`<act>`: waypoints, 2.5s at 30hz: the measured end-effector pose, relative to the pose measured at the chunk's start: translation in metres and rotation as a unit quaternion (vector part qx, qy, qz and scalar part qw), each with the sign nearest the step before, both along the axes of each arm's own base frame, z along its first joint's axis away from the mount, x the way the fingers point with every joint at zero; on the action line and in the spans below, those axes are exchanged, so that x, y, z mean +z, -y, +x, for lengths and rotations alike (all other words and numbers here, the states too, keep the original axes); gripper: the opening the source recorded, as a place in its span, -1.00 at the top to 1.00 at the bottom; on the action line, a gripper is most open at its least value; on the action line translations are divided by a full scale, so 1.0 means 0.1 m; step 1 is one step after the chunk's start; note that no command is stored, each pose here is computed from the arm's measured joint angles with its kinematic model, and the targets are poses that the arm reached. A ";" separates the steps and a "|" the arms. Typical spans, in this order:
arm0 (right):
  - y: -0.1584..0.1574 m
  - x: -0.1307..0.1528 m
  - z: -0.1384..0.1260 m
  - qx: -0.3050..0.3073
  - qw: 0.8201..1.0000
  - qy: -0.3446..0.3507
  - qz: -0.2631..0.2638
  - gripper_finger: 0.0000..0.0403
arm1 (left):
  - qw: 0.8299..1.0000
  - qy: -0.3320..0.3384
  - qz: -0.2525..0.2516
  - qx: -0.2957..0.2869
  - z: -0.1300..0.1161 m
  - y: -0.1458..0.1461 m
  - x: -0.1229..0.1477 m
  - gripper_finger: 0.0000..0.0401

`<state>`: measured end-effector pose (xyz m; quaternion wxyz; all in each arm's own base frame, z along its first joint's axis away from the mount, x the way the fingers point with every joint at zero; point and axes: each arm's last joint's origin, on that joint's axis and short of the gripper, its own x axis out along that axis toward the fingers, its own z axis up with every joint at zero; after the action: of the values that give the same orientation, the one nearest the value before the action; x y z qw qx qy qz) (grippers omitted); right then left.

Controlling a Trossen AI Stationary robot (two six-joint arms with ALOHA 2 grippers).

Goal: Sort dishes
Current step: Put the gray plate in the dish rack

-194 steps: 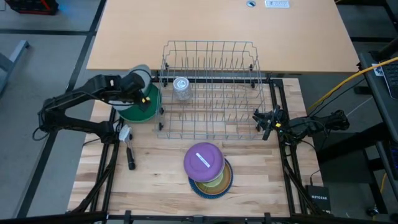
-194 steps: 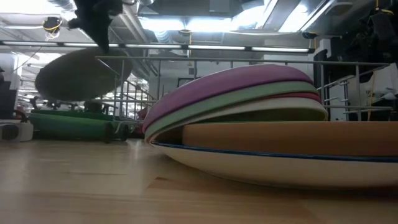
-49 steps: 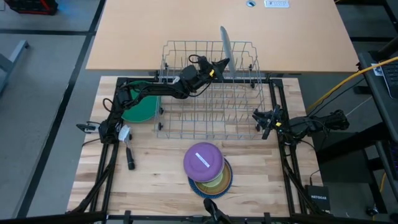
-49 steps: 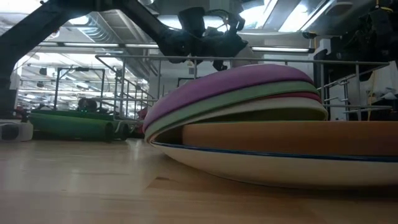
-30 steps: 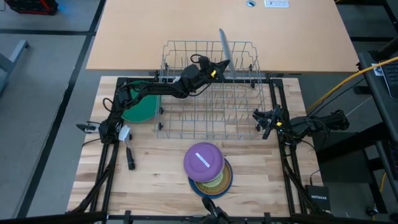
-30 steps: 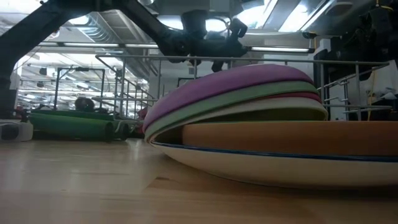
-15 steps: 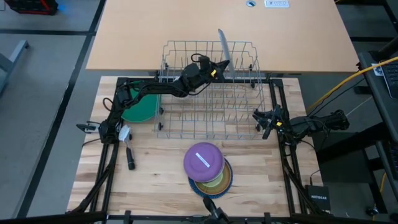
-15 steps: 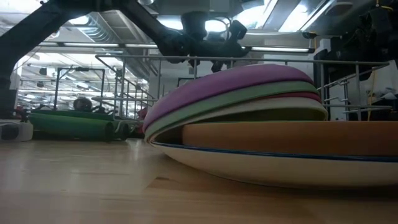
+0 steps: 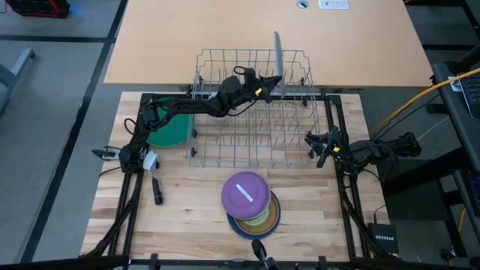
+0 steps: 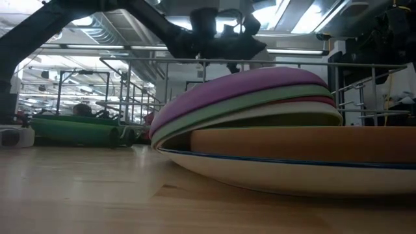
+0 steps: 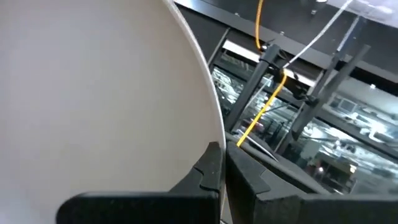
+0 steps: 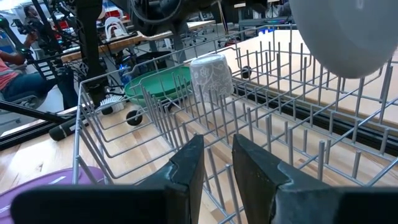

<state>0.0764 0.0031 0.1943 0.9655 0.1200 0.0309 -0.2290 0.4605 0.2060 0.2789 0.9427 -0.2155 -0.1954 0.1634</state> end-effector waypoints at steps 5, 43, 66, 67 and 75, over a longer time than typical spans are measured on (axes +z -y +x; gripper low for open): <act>0.00 0.00 0.00 0.000 1.000 0.000 0.000 0.56 | 0.999 -0.038 0.028 0.009 0.07 -0.02 0.22 1.00; 0.00 -0.01 0.00 0.000 1.000 -0.005 -0.002 0.56 | 0.993 -0.082 -0.053 0.068 0.18 -0.26 -0.21 0.80; 0.00 -0.01 0.00 0.004 1.000 -0.007 -0.001 0.56 | 0.999 -0.019 0.009 0.050 0.28 -0.04 0.11 0.32; 0.00 -0.01 0.00 0.003 1.000 -0.006 0.002 0.56 | 0.998 -0.018 0.015 0.052 0.28 -0.03 0.13 0.32; 0.00 -0.01 0.00 0.002 1.000 0.001 0.016 0.56 | 0.995 -0.042 0.012 0.094 0.23 -0.17 0.12 0.32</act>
<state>0.0763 0.0032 0.1930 0.9639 0.1352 0.0336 -0.2269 0.4837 0.2233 0.2913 0.9330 -0.1779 -0.1770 0.2580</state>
